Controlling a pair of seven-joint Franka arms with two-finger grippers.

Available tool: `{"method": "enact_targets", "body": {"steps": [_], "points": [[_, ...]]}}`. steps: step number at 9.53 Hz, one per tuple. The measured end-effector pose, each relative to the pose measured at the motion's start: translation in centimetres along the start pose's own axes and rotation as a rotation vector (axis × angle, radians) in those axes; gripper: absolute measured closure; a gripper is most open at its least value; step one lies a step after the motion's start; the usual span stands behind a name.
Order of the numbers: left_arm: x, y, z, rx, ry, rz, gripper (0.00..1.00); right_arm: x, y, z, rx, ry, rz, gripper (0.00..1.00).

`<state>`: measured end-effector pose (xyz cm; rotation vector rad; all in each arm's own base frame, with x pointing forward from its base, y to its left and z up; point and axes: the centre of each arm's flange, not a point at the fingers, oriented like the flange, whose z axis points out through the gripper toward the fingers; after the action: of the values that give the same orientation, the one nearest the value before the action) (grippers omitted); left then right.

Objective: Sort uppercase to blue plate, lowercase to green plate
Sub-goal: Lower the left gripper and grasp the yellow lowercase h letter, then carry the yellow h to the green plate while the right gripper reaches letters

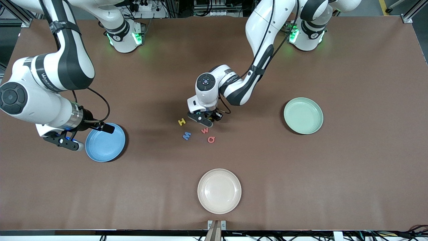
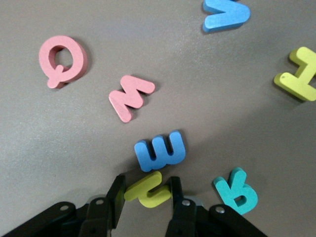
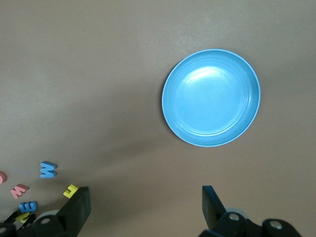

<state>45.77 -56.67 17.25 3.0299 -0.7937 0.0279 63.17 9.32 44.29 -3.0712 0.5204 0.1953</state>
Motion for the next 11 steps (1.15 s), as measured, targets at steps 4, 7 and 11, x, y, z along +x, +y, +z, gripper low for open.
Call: {"method": "enact_targets", "body": {"steps": [4,7,11], "points": [[0.0,0.0,0.0,0.0,0.0,0.0,0.59,0.0,0.0,-0.1,0.001,0.002,0.0,0.0],[-0.1,-0.5,-0.1,0.011,-0.032,-0.007,0.59,0.0,0.0,-0.2,0.003,0.004,0.0,0.0],[0.9,-5.2,-2.7,0.033,-0.098,0.0,0.59,0.0,-0.4,-0.6,0.007,0.011,-0.005,0.0]]}}
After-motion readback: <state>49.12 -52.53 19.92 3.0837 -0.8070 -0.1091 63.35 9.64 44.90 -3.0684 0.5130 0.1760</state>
